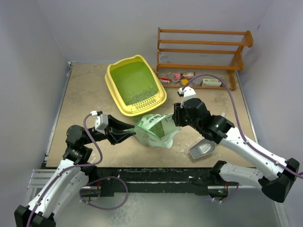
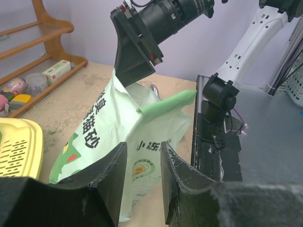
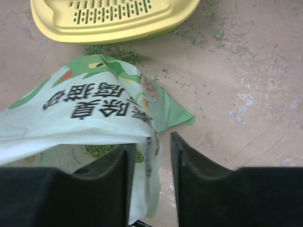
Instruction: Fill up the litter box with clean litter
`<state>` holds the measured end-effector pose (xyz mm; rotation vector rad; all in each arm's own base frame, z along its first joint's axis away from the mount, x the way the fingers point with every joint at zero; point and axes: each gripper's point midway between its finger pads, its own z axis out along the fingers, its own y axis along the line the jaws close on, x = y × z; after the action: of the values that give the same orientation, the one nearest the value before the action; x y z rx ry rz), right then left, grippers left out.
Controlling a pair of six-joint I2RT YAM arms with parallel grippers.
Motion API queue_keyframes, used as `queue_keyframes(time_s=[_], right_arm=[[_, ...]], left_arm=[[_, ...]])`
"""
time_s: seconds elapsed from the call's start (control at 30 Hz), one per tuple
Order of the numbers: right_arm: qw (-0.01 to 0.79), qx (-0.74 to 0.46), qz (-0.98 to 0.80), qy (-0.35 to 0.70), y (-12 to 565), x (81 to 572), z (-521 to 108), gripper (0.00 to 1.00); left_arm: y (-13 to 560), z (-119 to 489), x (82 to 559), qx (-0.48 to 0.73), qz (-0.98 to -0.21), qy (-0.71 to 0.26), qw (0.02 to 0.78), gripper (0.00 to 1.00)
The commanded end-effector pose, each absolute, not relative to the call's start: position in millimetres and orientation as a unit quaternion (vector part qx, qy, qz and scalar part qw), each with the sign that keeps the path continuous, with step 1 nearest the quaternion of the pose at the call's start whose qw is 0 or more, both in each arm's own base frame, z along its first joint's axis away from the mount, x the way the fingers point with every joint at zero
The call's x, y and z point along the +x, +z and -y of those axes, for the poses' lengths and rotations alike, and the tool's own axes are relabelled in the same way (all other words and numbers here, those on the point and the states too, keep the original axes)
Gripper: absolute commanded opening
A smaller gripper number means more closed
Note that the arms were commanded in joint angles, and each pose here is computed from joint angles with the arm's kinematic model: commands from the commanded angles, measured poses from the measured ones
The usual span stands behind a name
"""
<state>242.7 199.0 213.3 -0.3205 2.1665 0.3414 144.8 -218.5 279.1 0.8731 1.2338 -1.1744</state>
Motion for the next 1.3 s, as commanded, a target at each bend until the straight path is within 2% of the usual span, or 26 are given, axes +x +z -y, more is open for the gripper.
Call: queue_keyframes(time_s=[0.0, 0.07, 0.17, 0.23, 0.33, 0.4, 0.57, 0.73, 1.0, 1.1, 1.27], right_arm=[[0.500, -0.105, -0.836, 0.200, 271.8, 245.9, -208.2, 0.46], [0.496, -0.092, -0.839, 0.202, 277.5, 235.9, -197.4, 0.51], [0.499, -0.050, -0.840, 0.208, 289.3, 218.0, -173.2, 0.68], [0.508, -0.002, -0.845, 0.169, 290.8, 210.1, -139.2, 0.69], [0.511, 0.081, -0.852, 0.077, 284.6, 195.6, -78.8, 0.78], [0.499, 0.129, -0.857, 0.036, 272.1, 183.5, -51.8, 0.81], [0.440, 0.147, -0.886, -0.021, 221.5, 171.3, -40.9, 0.81], [0.371, 0.157, -0.914, -0.045, 173.3, 180.4, -38.8, 0.83], [0.267, 0.182, -0.946, -0.021, 129.3, 201.8, -36.9, 0.77], [0.242, 0.183, -0.952, -0.031, 115.3, 206.4, -35.6, 0.76], [0.230, 0.203, -0.951, -0.042, 100.5, 210.9, -22.2, 0.69]], left_arm=[[297.9, 217.1, 142.4, 0.379, -0.504, -0.496, 0.596, 0.38], [298.9, 216.3, 145.9, 0.368, -0.512, -0.495, 0.597, 0.39], [304.1, 213.6, 151.1, 0.348, -0.524, -0.490, 0.603, 0.39], [310.6, 208.1, 159.6, 0.317, -0.540, -0.476, 0.617, 0.40], [326.2, 194.9, 176.3, 0.255, -0.574, -0.448, 0.636, 0.37], [335.3, 191.2, 183.0, 0.248, -0.592, -0.429, 0.636, 0.43], [327.4, 211.4, 203.8, 0.291, -0.633, -0.434, 0.571, 0.44], [313.4, 224.8, 206.2, 0.315, -0.650, -0.460, 0.516, 0.43], [315.2, 209.0, 204.8, 0.290, -0.656, -0.423, 0.554, 0.45], [316.5, 207.6, 202.4, 0.292, -0.655, -0.420, 0.557, 0.45], [319.4, 208.7, 198.9, 0.297, -0.649, -0.427, 0.556, 0.45]])
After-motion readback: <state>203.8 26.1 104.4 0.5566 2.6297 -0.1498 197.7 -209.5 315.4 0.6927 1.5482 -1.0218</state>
